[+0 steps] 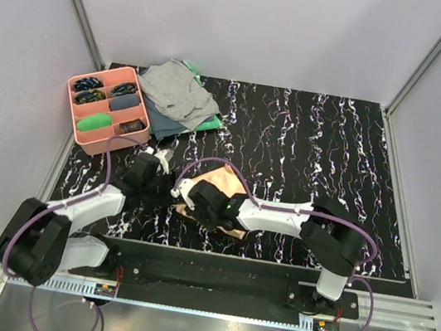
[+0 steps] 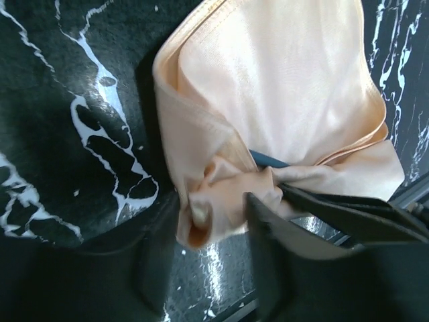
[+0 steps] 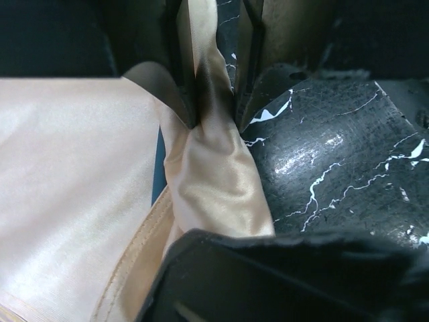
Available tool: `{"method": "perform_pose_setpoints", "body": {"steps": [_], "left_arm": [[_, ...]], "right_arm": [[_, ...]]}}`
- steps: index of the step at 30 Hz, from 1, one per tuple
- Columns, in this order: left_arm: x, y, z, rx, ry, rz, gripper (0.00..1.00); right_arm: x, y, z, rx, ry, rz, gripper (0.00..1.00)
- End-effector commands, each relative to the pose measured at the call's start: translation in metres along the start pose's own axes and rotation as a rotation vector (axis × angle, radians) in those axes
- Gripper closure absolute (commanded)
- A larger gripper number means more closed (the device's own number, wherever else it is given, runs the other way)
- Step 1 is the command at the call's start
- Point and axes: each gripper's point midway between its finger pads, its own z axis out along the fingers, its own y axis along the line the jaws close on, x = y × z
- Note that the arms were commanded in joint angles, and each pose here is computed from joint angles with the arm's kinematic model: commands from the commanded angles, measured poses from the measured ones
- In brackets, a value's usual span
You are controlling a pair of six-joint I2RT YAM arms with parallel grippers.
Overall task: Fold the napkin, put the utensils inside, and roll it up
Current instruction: Roll the napkin with the utensil
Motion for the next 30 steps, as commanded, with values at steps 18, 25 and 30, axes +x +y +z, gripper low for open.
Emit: {"method": "perform_pose_setpoints", "body": {"steps": [18, 25, 30], "left_arm": [[-0.011, -0.023, -0.043, 0.157, -0.254, 0.090, 0.37], [-0.002, -0.020, -0.030, 0.171, -0.202, 0.078, 0.34], [-0.006, -0.018, -0.021, 0.162, -0.192, 0.083, 0.32]], "right_arm": [[-0.003, 0.031, -0.034, -0.702, 0.020, 0.341, 0.76], [-0.005, 0.025, -0.029, -0.842, 0.019, 0.420, 0.78], [-0.007, 0.022, -0.028, -0.920, 0.016, 0.464, 0.79]]}}
